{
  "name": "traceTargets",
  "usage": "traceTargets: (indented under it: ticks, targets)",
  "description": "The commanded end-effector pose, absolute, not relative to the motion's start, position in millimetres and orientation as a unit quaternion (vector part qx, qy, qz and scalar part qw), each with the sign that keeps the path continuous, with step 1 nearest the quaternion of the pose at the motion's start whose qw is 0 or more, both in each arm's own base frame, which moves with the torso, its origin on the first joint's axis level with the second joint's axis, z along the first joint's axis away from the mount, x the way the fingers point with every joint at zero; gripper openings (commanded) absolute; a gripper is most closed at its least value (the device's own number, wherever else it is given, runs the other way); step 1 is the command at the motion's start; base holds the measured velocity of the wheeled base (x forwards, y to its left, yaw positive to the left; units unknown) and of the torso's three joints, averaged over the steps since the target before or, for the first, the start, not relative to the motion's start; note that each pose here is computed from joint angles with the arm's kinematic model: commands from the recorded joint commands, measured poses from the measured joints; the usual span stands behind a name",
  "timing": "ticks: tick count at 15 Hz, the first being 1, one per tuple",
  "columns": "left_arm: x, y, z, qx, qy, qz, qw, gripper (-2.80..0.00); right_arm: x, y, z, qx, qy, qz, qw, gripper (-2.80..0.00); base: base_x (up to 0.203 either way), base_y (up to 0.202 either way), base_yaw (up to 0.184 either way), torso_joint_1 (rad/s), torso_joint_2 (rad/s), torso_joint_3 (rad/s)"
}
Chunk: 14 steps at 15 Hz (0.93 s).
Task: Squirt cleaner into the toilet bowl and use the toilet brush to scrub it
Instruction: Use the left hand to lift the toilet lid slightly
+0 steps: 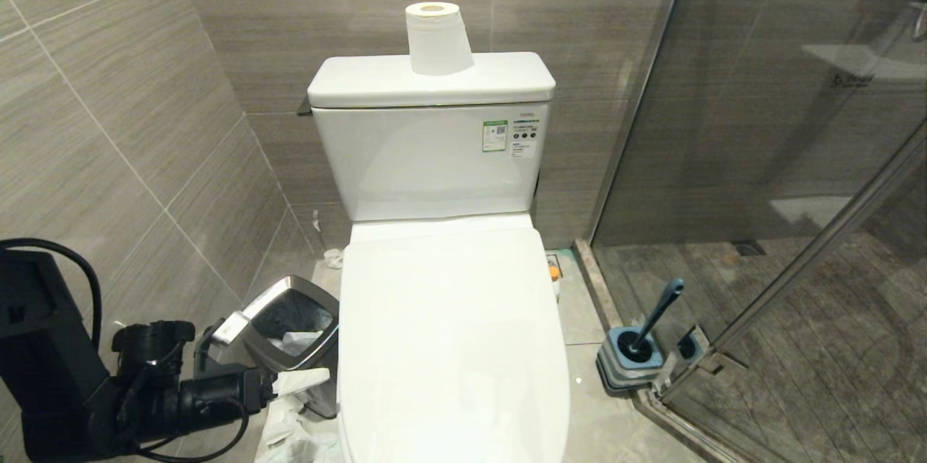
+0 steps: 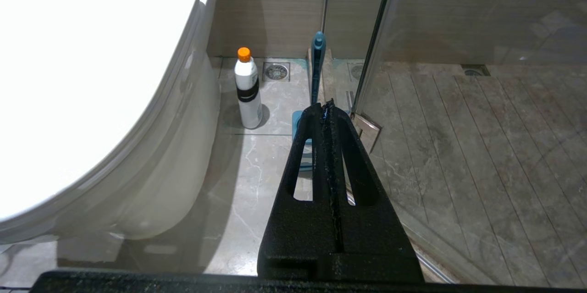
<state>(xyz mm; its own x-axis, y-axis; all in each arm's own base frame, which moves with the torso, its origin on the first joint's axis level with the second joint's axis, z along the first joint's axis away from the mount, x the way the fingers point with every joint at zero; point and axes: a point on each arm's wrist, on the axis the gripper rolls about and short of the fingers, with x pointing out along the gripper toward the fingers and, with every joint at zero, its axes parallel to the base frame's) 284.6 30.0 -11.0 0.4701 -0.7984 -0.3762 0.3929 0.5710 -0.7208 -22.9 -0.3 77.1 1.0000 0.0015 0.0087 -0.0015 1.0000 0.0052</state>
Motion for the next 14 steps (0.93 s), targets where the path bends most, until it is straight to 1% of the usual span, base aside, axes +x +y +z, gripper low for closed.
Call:
traceTargets:
  ticks: [1,7,12,14]
  targets:
    - [284.4,31.1,-7.9,-0.28,0.355,-0.367,0.813,0.0,-22.8,-0.3,77.2,0.002,-0.004,0.001,1.0,-2.8,0.0,0.0,0.0,0.0,0.0,0.0]
    - [282.5,31.0,-5.9,-0.286,0.358,-0.364,0.811,0.0,-22.8,-0.3,77.2,0.002,-0.004,0.001,1.0,-2.8,0.0,0.0,0.0,0.0,0.0,-0.012]
    - [282.0,30.0,-1.3,-0.286,0.355,-0.366,0.812,0.0,-22.8,-0.3,77.2,0.003,-0.004,0.001,1.0,-2.8,0.0,0.0,0.0,0.004,0.0,-0.167]
    - [281.7,30.4,-0.4,-0.286,0.355,-0.364,0.812,0.0,-22.8,-0.3,77.2,0.002,-0.004,0.001,1.0,-2.8,0.0,0.0,0.0,0.004,0.0,-0.091]
